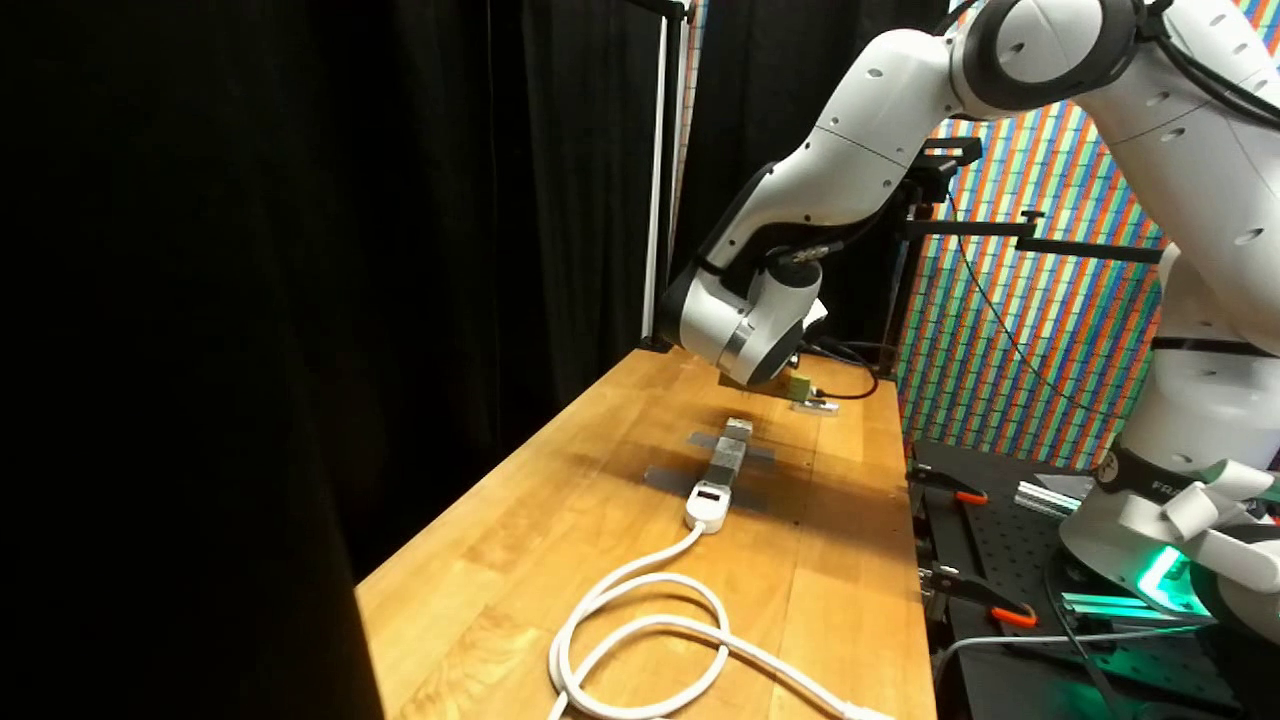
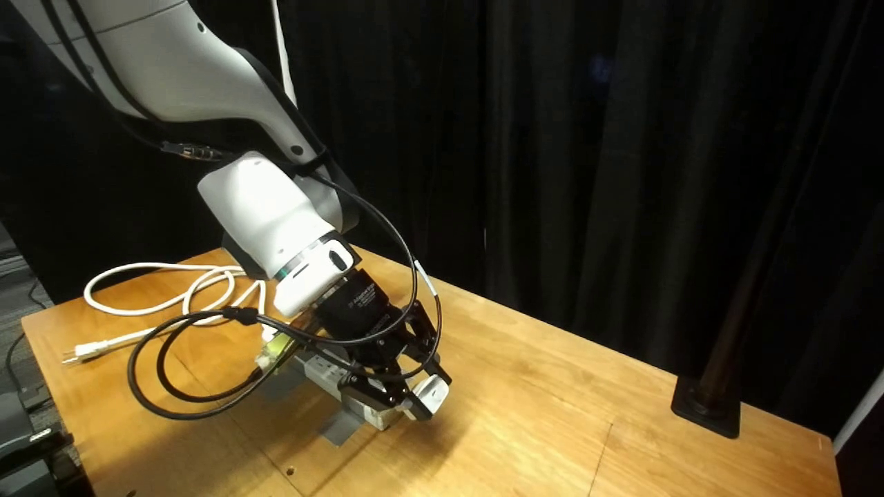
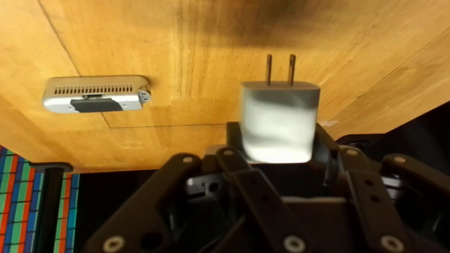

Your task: Plug the USB head into the extension cable

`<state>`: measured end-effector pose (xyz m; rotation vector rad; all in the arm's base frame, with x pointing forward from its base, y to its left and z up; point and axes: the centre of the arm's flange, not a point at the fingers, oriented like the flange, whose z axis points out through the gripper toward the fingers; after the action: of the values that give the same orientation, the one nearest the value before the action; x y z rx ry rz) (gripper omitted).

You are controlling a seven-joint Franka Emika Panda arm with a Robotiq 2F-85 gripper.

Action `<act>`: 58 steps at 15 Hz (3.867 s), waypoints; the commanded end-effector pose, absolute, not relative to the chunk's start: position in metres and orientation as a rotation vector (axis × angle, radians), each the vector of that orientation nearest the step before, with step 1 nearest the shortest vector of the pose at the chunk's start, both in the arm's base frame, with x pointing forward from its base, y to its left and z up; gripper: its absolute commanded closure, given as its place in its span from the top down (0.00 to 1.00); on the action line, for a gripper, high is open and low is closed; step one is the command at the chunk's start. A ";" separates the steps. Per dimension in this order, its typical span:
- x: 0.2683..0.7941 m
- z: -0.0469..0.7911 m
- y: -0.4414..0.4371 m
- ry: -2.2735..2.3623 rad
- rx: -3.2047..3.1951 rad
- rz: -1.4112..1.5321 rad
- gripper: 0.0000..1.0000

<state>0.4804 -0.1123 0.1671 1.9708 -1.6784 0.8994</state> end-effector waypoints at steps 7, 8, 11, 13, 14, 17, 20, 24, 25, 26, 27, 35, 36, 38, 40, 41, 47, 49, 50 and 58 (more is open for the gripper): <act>0.502 0.128 -0.108 -1.678 1.911 0.895 0.23; 0.503 0.126 -0.106 -1.680 1.922 0.890 0.23; 0.505 0.125 -0.101 -1.692 1.952 0.873 0.23; 0.505 0.126 -0.095 -1.696 1.968 0.866 0.23; 0.506 0.127 -0.091 -1.696 1.974 0.863 0.23; 0.505 0.127 -0.082 -1.696 1.981 0.857 0.23; 0.503 0.129 -0.079 -1.690 1.979 0.847 0.23; 0.499 0.130 -0.074 -1.683 1.971 0.828 0.23; 0.498 0.130 -0.072 -1.679 1.974 0.826 0.23; 0.497 0.131 -0.069 -1.675 1.977 0.826 0.23; 0.497 0.132 -0.067 -1.670 1.978 0.828 0.23; 0.491 0.132 -0.057 -1.658 1.983 0.818 0.23; 0.491 0.132 -0.055 -1.655 1.984 0.816 0.23; 0.490 0.130 -0.052 -1.651 1.989 0.813 0.23; 0.490 0.127 -0.048 -1.643 1.998 0.804 0.23; 0.490 0.125 -0.046 -1.636 2.000 0.801 0.23; 0.485 0.122 -0.028 -1.605 2.014 0.795 0.23; 0.484 0.120 -0.020 -1.600 2.028 0.788 0.23; 0.483 0.120 -0.018 -1.595 2.031 0.788 0.23; 0.486 0.140 -0.025 -1.603 2.035 0.804 0.23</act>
<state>0.4867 -0.0289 0.1274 2.0088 -1.5760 0.8425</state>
